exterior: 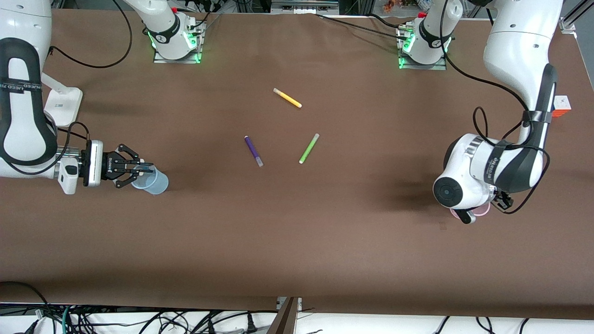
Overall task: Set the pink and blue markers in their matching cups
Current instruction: 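Drop the blue marker into the blue cup while the left gripper drops pink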
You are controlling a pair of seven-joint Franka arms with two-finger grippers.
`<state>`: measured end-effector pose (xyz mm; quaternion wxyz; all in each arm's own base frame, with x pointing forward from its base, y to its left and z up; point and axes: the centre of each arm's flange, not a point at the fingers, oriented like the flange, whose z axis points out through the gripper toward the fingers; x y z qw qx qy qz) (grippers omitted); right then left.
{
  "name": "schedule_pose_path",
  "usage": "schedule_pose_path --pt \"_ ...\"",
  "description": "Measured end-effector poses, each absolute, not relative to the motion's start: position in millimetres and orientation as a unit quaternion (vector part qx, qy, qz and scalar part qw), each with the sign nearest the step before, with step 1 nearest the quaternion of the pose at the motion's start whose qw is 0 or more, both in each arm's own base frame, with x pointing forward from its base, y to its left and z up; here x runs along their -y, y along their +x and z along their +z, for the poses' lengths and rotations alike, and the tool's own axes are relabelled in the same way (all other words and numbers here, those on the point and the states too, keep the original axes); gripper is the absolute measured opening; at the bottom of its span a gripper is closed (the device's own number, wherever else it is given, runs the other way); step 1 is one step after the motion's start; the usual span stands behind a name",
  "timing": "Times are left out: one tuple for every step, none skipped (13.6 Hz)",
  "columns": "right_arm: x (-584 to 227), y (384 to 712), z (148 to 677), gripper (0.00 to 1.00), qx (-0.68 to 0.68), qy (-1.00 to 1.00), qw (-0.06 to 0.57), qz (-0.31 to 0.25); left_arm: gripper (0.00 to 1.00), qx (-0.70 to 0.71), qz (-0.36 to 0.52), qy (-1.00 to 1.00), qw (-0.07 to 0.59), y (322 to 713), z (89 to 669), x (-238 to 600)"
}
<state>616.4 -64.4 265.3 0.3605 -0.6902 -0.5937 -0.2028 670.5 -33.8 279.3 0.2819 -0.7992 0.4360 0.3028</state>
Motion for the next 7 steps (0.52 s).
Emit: schedule_pose_path --pt "66 616 264 0.21 0.592 -0.691 0.362 -0.203 0.76 -0.427 0.291 -0.814 0.266 671 289 37" --pt "68 615 264 0.32 0.591 -0.691 0.363 -0.203 0.87 -0.413 0.277 -0.83 0.251 671 300 41" --pt "71 615 264 0.43 0.589 -0.693 0.363 -0.204 0.96 -0.392 0.263 -0.85 0.234 670 310 44" --pt "73 615 265 0.52 0.585 -0.696 0.363 -0.204 1.0 -0.368 0.25 -0.869 0.216 669 317 47" --pt "74 616 267 0.64 0.575 -0.704 0.365 -0.201 1.0 -0.342 0.238 -0.888 0.195 667 322 51" --pt "74 619 271 0.76 0.561 -0.716 0.366 -0.196 1.0 -0.312 0.228 -0.906 0.172 665 326 55" --pt "74 624 279 0.85 0.544 -0.731 0.366 -0.19 1.0 -0.278 0.218 -0.924 0.148 663 331 57"
